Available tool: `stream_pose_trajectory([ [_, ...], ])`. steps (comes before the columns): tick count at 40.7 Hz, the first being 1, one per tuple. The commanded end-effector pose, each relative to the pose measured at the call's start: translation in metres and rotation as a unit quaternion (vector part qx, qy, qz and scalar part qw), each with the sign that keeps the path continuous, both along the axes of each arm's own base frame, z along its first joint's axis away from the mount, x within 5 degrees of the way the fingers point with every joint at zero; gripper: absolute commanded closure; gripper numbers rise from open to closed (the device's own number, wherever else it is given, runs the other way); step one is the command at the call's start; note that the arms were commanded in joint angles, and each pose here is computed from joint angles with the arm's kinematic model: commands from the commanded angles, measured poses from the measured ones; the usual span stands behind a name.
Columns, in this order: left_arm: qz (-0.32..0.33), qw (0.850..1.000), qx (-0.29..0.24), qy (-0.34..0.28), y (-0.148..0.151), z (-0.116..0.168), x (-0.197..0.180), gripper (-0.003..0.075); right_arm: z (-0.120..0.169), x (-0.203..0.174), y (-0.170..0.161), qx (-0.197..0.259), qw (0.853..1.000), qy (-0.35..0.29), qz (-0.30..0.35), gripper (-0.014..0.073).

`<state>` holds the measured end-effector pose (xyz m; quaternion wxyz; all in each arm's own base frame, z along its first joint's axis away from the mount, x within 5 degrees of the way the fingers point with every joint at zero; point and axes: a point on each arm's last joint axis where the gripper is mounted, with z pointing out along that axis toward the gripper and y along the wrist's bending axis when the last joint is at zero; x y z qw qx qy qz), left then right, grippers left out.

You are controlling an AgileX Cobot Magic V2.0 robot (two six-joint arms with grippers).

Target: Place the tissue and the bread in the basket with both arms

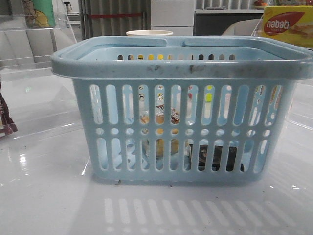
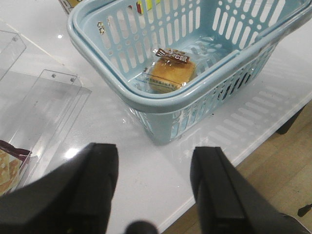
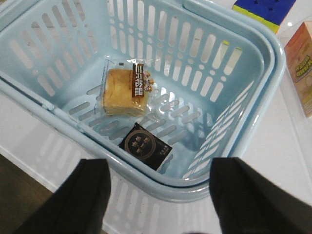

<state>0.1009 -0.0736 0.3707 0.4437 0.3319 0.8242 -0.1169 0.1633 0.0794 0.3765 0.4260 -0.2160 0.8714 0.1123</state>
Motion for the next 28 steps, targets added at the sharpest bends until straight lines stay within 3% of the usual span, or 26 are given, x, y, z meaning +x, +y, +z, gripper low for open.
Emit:
stream_pose_trajectory([
  [1, 0.003, 0.998, -0.043, -0.048, 0.003, 0.012, -0.004, 0.0319, 0.011, -0.004, -0.003, 0.006, 1.000, -0.029, 0.001, 0.0053],
  [25, 0.003, 0.998, -0.046, -0.053, 0.003, 0.011, -0.005, 0.0319, -0.021, -0.098, -0.044, 0.036, 0.998, -0.057, -0.009, 0.0055],
  [28, 0.003, 0.997, -0.047, -0.054, 0.003, 0.011, -0.005, 0.0326, -0.021, -0.102, -0.046, 0.039, 0.997, -0.062, -0.008, 0.0091],
])
